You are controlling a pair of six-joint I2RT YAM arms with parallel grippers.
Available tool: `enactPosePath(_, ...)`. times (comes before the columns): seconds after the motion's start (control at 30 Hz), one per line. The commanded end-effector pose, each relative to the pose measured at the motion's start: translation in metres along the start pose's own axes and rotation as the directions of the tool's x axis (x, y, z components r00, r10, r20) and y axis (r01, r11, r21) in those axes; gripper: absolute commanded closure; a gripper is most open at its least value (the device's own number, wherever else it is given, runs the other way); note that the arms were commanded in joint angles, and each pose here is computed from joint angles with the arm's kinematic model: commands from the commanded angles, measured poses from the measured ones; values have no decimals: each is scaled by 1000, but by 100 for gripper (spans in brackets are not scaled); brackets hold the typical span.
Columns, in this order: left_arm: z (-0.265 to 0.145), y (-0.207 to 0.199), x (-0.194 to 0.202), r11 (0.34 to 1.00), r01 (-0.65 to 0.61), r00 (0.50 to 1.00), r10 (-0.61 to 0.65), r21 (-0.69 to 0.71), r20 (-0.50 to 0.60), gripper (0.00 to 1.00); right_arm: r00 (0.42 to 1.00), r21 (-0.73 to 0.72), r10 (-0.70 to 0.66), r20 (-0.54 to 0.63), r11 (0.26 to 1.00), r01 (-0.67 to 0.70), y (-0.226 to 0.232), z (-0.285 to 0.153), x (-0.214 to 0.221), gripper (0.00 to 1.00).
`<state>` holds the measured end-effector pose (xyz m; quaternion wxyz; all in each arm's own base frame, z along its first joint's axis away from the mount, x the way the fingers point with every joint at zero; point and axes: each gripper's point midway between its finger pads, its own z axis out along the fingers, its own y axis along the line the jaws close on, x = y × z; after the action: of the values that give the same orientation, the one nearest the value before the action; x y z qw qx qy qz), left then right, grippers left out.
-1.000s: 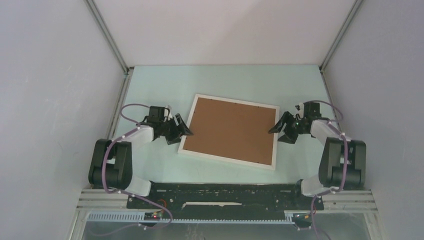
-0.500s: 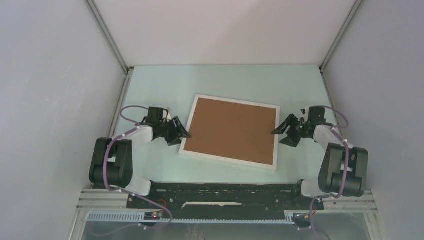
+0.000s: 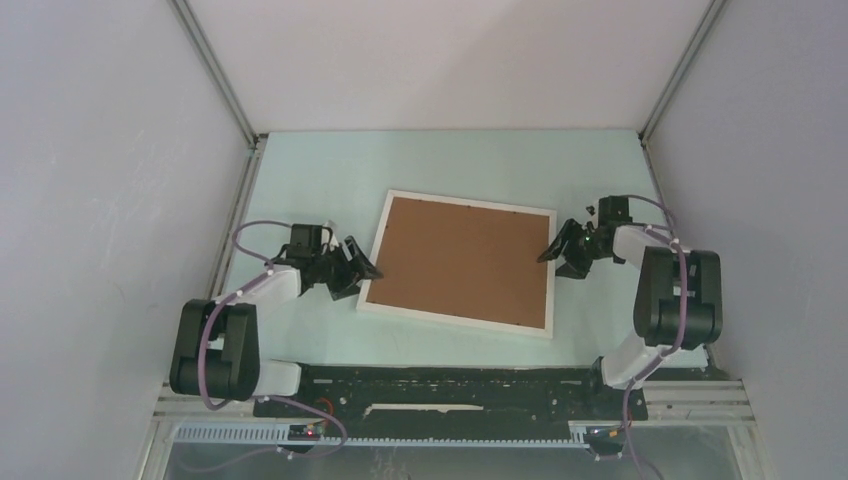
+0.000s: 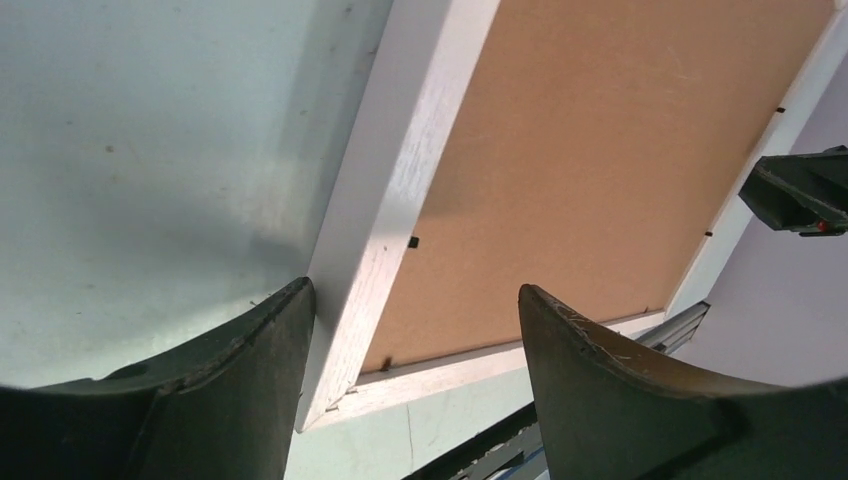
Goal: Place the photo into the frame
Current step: Adjust the photo frame at the center of the board.
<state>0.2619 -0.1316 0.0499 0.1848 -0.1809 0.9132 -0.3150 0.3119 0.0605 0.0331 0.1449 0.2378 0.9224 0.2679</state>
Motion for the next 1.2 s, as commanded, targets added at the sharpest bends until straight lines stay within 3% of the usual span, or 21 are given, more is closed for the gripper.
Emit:
enactPosePath(0.0,2,-1,1,999,11,1000,-11,43,12,26,994,-145,-104,35,984,108,56,14,-27,37)
enactPosePath(0.17,-9,-2,9,997,53,996,-56,58,67,28,969,-261,-240,-52,940,219,123,40,-19,36)
enactPosePath(0.23,-18,1,8,999,36,996,-39,28,86,23,965,-275,-251,-70,935,224,133,43,-19,33)
enactPosePath(0.33,-39,5,-14,998,-25,993,31,-57,114,14,974,-258,-222,-53,945,202,122,29,-30,28)
enactPosePath(0.43,-50,18,-40,994,-7,992,21,-109,123,11,986,-246,-164,7,956,160,87,6,-48,20)
enactPosePath(0.57,-43,25,-53,989,-22,998,31,-149,61,18,996,-332,-82,-26,941,69,67,-2,-46,27)
enactPosePath(0.83,-24,29,-66,990,-11,999,16,-142,35,36,997,-422,-69,-22,905,53,55,8,-30,46)
enactPosePath(1.17,-13,42,-59,985,-11,999,5,-174,-34,51,994,-414,-75,-76,909,37,59,28,-36,55)
